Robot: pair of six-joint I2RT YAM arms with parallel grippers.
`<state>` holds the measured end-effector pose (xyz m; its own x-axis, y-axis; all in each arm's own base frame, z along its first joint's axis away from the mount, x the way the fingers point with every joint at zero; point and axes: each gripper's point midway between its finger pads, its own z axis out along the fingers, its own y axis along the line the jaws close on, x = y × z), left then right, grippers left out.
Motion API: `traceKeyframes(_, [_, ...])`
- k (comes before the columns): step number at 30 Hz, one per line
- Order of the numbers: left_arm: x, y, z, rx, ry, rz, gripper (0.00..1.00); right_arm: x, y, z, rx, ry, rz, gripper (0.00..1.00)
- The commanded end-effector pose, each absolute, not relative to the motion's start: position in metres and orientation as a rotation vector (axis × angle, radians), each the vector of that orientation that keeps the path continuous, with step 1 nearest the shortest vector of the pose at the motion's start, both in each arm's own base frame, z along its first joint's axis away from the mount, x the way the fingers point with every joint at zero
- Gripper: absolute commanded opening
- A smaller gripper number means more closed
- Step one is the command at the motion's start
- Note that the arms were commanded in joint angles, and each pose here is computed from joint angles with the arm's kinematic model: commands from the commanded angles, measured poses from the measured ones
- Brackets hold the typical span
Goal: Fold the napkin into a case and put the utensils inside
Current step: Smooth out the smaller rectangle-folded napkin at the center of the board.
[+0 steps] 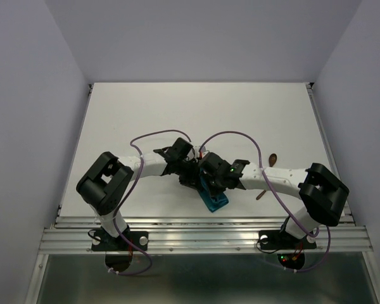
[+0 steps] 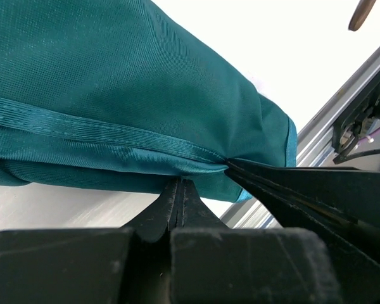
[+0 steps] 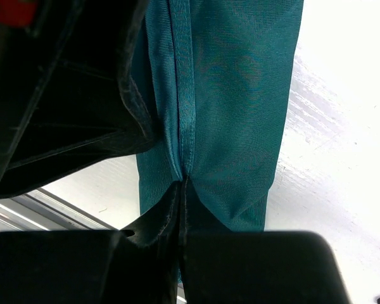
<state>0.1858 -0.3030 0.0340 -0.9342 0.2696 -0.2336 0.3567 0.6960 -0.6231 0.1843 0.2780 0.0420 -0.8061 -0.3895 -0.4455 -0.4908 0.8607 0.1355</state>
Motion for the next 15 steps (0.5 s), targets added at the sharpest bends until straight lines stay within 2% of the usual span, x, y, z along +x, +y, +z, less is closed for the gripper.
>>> traceKeyframes(1, [0.176, -0.3, 0.033, 0.591, 2.772, -1.076, 0.0, 0.192, 0.294, 0.061, -0.634, 2.57, 0.404, 0.01])
traceKeyframes(15, [0.17, -0.293, 0.034, 0.506, 2.786, -1.075, 0.0, 0.192, 0.299, 0.06, -0.578, 2.575, 0.442, 0.01])
